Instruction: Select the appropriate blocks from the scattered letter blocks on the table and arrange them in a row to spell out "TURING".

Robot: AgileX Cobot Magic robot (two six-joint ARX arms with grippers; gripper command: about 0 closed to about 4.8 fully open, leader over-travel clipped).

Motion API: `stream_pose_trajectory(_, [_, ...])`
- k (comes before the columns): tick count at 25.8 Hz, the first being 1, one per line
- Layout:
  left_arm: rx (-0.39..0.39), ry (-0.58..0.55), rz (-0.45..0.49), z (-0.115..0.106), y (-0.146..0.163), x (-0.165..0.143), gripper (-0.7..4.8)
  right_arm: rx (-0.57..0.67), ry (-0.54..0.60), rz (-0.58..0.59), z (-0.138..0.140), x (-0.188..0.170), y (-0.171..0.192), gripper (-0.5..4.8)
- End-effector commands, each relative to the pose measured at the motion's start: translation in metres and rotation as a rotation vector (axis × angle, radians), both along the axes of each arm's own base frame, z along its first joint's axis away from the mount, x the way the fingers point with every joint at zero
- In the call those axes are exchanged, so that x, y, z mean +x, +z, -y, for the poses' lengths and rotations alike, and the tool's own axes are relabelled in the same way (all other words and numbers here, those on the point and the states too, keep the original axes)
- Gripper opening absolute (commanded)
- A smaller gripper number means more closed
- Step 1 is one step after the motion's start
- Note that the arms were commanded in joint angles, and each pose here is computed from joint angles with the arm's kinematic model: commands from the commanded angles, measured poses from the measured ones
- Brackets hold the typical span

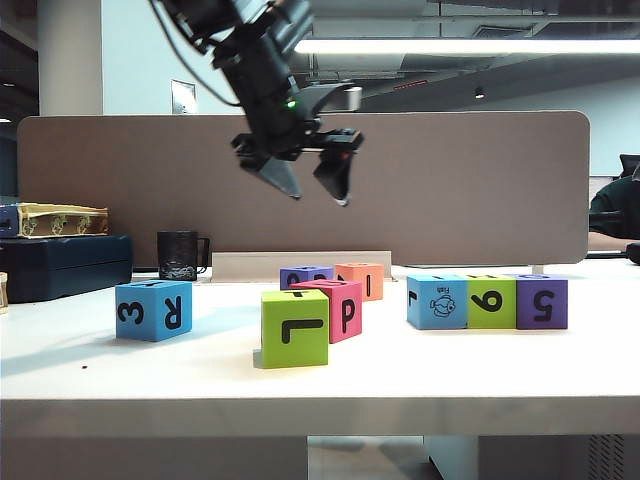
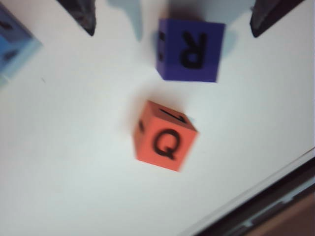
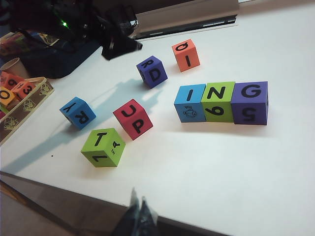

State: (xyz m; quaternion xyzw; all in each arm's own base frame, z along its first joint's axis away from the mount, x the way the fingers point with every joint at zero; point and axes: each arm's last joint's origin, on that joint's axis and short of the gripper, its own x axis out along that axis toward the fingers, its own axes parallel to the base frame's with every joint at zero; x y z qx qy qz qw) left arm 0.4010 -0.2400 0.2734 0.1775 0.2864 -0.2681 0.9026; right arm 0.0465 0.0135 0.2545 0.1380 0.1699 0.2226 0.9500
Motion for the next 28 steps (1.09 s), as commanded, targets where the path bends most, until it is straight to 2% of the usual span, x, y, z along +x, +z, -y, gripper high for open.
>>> stream_pose_trajectory(1, [-0.127,-0.005,-0.009,-0.013,-0.001,0.015,4.04,-0.003,0.0,0.022,0.0,0.0,0.003,-0.01])
stream_pose_trajectory(3, [-0.16,-0.03,-0.021,-0.021,-0.007,0.024,4.1,-0.003,0.0,0.022,0.0,0.0,0.003,-0.01])
stream_pose_trajectory(6, [-0.194,-0.069,-0.055,-0.028,-0.016,0.032,4.79,-0.003,0.0,0.021,0.0,0.0,0.003,-0.01])
stream_pose_trajectory(11, [-0.171,-0.054,-0.092,-0.034,-0.038,0.042,4.79,-0.002,0.001,0.02,0.0,0.0,0.003,-0.01])
stream_pose_trajectory(13, [-0.168,-0.021,-0.189,-0.036,-0.045,0.037,4.79,-0.002,0.0,0.014,0.0,0.0,0.002,-0.01])
stream_pose_trajectory(16, [-0.178,-0.026,-0.26,-0.034,-0.044,0.03,4.79,-0.002,0.0,0.018,0.0,0.0,0.003,-0.01])
stream_pose_trajectory(20, [-0.23,-0.041,-0.357,-0.029,-0.034,0.016,4.79,-0.003,0.0,0.02,0.0,0.0,0.003,-0.01])
stream_pose_trajectory(22, [-0.216,-0.051,-0.385,-0.024,-0.027,0.006,4.77,-0.003,0.0,0.021,0.0,0.0,0.003,-0.01])
stream_pose_trajectory(24, [-0.183,-0.074,-0.432,-0.019,-0.012,-0.013,4.28,-0.003,0.0,0.022,0.0,0.0,0.003,-0.01])
stream_pose_trajectory(28, [-0.11,-0.093,-0.539,-0.021,0.002,-0.041,4.28,-0.003,0.0,0.022,0.0,0.0,0.003,-0.01])
